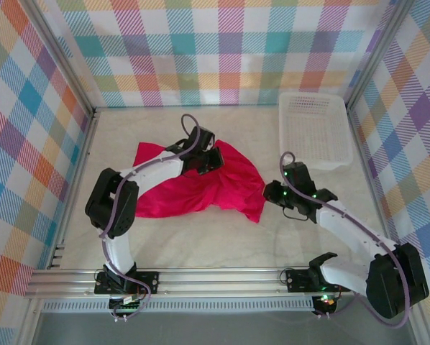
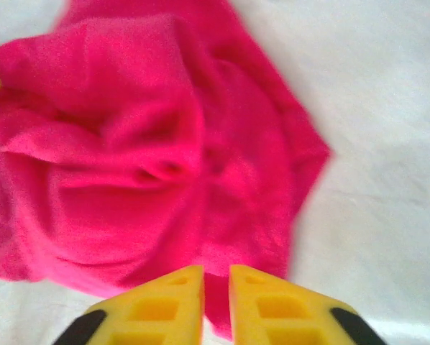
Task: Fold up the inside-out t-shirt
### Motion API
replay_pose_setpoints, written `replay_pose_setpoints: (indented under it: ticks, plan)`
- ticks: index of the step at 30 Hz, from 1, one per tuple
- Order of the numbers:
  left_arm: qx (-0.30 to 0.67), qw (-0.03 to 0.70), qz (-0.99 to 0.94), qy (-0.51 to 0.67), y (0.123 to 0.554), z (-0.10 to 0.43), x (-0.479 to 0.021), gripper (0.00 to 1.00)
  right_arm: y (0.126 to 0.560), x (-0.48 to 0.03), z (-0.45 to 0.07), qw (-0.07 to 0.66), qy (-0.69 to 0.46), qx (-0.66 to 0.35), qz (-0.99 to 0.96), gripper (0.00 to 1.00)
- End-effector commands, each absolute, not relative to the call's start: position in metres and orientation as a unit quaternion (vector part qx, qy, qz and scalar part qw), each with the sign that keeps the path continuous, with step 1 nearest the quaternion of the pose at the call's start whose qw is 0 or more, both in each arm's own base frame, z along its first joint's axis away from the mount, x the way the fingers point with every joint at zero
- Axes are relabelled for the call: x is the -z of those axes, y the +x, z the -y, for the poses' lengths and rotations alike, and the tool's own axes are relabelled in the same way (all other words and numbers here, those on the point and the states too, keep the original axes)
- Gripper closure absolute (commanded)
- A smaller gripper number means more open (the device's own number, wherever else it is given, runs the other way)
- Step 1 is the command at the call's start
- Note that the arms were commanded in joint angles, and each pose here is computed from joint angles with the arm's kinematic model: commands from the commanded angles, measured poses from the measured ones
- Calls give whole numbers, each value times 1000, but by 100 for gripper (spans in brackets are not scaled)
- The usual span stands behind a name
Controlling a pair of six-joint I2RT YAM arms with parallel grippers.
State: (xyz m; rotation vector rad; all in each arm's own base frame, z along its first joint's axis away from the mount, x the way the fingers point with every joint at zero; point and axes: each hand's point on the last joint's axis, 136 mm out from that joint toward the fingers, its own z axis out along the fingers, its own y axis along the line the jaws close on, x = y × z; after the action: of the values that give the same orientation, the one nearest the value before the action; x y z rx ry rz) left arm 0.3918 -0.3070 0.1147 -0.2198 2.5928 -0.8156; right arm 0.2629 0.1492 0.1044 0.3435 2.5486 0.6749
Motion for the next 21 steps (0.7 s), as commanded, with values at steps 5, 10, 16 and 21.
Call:
replay_pose_setpoints:
  ticks: [5,10,16,21]
  plan:
    - [293,209,-931,-57,378,325,-111,100,275,-130,-148,251,123,-218,-935,60]
    - [291,212,-931,-54,376,323,-114,100,295,-124,-167,229,92,-206,-947,42]
    - [283,220,-932,-50,376,320,-123,100,338,-100,-178,212,88,-168,-959,41]
    - [263,222,-937,-54,370,303,-135,100,362,-92,-192,207,75,-178,-959,74]
